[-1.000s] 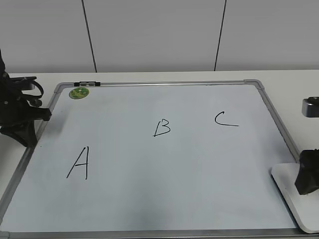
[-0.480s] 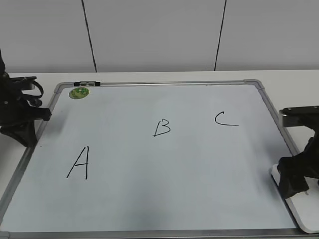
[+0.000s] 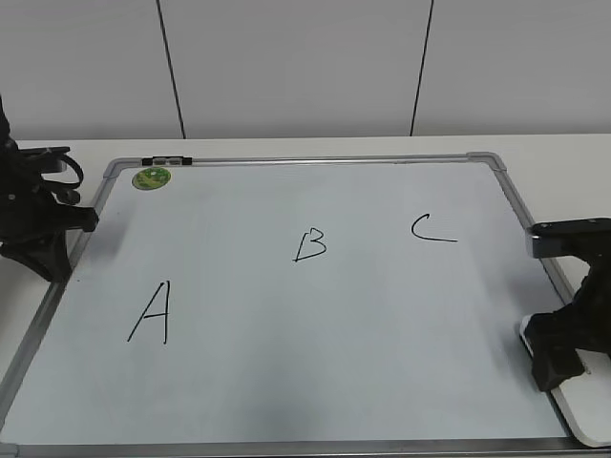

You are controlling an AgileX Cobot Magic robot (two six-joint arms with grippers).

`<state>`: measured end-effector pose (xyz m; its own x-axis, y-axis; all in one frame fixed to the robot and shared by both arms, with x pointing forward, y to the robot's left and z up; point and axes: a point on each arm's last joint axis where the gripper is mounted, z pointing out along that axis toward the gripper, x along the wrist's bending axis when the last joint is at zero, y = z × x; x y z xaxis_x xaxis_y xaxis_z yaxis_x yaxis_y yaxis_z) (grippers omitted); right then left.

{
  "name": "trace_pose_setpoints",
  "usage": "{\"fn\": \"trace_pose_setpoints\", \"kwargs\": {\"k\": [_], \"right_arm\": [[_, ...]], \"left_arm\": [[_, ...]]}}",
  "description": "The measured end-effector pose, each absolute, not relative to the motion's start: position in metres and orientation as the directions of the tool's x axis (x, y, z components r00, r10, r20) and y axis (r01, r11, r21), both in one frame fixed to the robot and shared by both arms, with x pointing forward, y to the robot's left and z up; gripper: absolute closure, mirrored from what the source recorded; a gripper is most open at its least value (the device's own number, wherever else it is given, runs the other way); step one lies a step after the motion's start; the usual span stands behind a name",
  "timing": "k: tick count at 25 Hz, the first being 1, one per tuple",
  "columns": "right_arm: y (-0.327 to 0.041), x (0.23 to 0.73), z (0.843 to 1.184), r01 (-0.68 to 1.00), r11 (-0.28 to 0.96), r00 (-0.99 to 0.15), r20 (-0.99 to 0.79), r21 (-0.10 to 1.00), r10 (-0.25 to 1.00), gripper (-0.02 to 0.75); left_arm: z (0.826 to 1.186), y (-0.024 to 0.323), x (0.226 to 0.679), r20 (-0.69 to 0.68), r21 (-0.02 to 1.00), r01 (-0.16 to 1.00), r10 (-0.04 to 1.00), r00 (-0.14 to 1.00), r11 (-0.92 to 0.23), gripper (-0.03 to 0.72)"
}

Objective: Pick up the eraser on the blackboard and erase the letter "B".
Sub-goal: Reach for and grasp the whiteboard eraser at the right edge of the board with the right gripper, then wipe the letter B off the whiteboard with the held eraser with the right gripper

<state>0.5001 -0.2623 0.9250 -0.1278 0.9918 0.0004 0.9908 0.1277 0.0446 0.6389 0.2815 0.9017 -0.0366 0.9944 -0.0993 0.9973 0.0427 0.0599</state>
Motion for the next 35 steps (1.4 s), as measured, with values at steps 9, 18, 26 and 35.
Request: {"fn": "trace_pose_setpoints", "kwargs": {"k": [9, 18, 26, 35], "right_arm": [[-0.262, 0.501, 0.925, 0.990, 0.129, -0.129, 0.000, 0.048, 0.992, 0.212], [-0.260, 0.503, 0.929, 0.993, 0.115, -0.115, 0.014, 0.037, 0.993, 0.213], [-0.245, 0.536, 0.966, 0.988, 0.140, -0.143, 0.048, 0.057, 0.989, 0.213], [-0.179, 0.592, 0.978, 0.945, 0.327, -0.327, 0.016, 0.012, 0.945, 0.213]], "left_arm": [[0.902, 0.281, 0.639, -0.101, 0.060, 0.997, 0.994, -0.038, 0.044, 0.640], [0.902, 0.281, 0.639, -0.101, 0.058, 0.997, 0.994, -0.038, 0.044, 0.634], [0.902, 0.281, 0.639, -0.102, 0.058, 0.997, 0.994, -0.039, 0.045, 0.633], [0.902, 0.281, 0.639, -0.105, 0.058, 0.997, 0.994, -0.041, 0.047, 0.632]]}}
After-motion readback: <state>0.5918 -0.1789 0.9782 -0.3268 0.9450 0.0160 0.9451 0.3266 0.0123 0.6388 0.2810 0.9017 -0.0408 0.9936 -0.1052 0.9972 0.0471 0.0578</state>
